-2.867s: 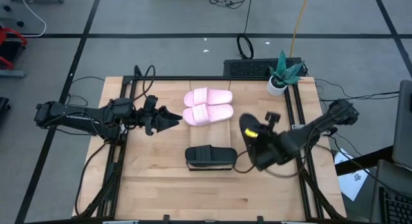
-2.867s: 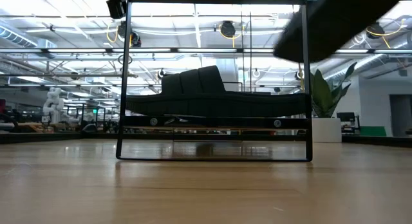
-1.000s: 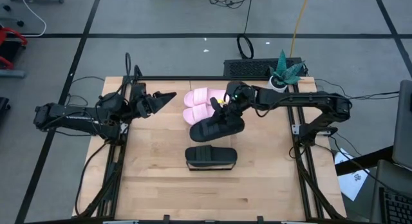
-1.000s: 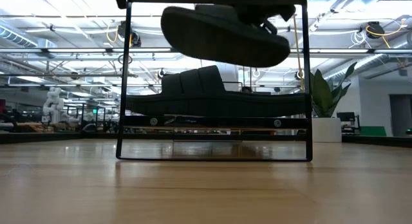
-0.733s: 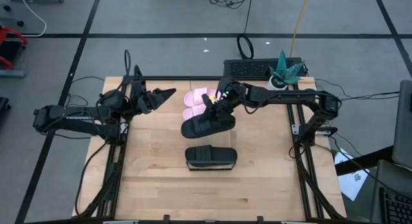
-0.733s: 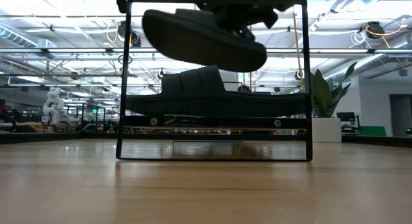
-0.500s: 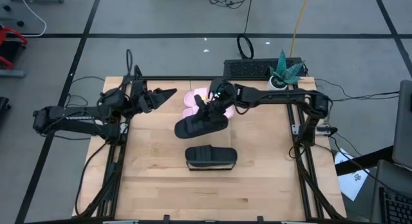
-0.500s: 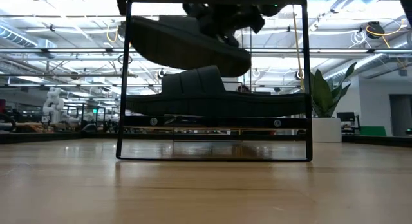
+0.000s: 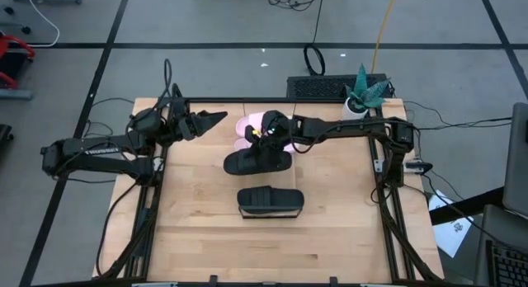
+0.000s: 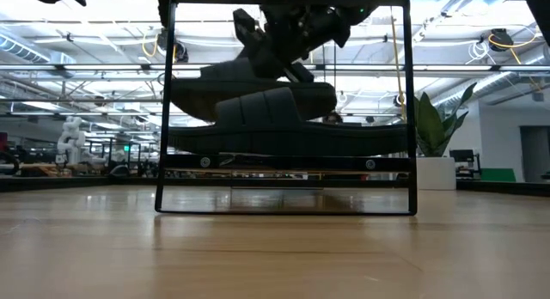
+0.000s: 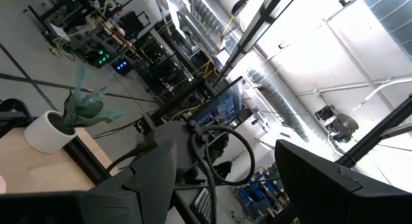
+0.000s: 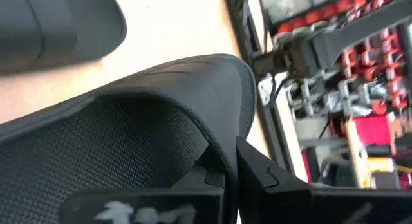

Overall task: Pick and place slides into the shelf
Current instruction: Put the black slide on the shelf

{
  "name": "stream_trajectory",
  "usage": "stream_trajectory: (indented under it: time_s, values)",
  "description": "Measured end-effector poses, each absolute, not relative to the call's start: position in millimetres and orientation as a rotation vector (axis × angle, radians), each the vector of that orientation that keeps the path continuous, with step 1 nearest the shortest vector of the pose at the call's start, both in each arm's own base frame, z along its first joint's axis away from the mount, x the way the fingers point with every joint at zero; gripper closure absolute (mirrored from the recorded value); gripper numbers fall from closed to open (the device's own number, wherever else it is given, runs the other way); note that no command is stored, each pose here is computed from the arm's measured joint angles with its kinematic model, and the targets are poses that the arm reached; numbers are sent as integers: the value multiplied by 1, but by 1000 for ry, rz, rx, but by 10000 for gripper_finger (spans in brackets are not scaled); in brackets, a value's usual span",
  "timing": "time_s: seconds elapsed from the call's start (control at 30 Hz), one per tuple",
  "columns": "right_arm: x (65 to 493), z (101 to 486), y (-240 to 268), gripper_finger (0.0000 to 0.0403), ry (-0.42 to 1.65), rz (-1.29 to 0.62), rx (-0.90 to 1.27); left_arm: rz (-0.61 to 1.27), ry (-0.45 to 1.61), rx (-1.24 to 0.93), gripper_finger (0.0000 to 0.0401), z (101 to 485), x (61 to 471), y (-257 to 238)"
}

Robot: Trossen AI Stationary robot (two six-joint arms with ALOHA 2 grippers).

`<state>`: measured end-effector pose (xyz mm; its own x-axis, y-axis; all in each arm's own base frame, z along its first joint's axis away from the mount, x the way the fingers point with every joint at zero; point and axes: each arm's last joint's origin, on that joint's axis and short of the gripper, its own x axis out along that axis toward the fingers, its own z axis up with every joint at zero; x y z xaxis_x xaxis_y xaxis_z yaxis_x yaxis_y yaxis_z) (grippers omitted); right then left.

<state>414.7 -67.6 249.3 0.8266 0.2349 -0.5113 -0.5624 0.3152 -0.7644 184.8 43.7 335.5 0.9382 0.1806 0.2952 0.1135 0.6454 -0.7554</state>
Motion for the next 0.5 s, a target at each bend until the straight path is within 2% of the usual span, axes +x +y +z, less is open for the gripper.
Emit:
stream_trajectory:
  time_s: [0.5]
  values:
    - [412,241,-46,403,422,611,-996,11,-346,-867,144,335,184,46]
